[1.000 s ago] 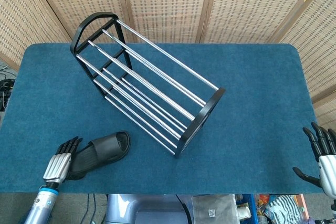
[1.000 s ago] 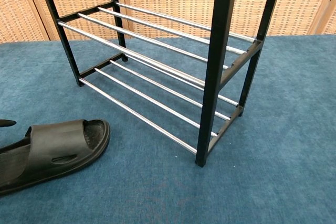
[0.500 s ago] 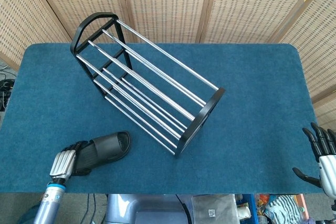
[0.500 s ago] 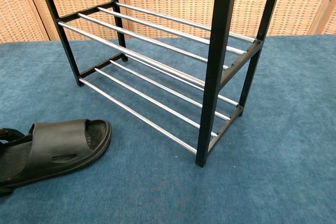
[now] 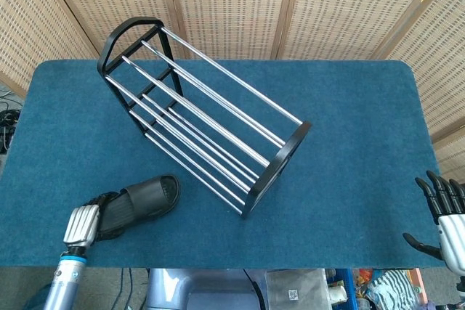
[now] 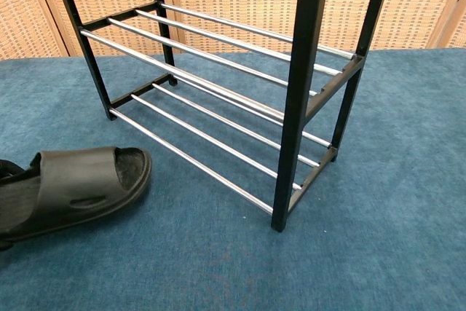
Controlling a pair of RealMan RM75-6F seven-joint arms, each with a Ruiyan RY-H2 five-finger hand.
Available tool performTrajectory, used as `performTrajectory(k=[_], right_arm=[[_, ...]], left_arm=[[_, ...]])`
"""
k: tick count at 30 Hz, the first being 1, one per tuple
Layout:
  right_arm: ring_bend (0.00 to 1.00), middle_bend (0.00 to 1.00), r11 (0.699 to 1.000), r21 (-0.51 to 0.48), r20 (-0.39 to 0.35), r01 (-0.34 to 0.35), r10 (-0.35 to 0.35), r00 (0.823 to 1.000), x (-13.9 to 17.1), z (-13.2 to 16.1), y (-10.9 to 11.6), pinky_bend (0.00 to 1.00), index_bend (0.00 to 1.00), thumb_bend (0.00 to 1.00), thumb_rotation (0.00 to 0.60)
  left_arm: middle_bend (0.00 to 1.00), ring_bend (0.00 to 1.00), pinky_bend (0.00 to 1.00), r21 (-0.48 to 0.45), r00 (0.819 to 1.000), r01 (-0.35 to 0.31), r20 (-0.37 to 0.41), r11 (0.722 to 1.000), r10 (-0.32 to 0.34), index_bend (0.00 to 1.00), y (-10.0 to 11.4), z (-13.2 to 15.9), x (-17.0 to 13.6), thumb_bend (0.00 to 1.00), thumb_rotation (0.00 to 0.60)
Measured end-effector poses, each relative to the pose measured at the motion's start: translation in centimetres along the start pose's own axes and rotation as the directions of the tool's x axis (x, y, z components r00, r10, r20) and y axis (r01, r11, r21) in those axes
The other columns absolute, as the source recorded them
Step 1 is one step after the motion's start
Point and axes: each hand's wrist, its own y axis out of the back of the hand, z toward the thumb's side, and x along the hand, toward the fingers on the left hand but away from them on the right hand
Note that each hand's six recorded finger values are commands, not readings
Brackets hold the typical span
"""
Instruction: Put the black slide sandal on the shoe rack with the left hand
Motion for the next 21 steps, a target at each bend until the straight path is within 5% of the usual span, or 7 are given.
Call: performTrajectory(k=[10, 21], right_arm=[[0.00, 0.00, 1.000, 0.005, 0.003, -0.011, 0.011, 1.000, 0.1, 0.1, -0.2, 0.00, 0.00, 0.00, 0.600], [0.00, 0.00, 1.000, 0.004, 0.001, -0.016, 0.016, 1.000, 0.1, 0.3, -0.2, 0.00, 0.00, 0.00, 0.600]], left_arm=[[0.46, 0.41, 0.50, -0.083, 0.998, -0.062, 0.008, 0.995, 0.063, 0.50, 3.3, -2.3, -2.3, 0.40, 0.600], [0.46, 0.41, 0.50, -0.177, 0.987, -0.154, 0.011, 0.972, 0.159, 0.50, 9.3, -3.2, -4.5, 0.40, 0.600]])
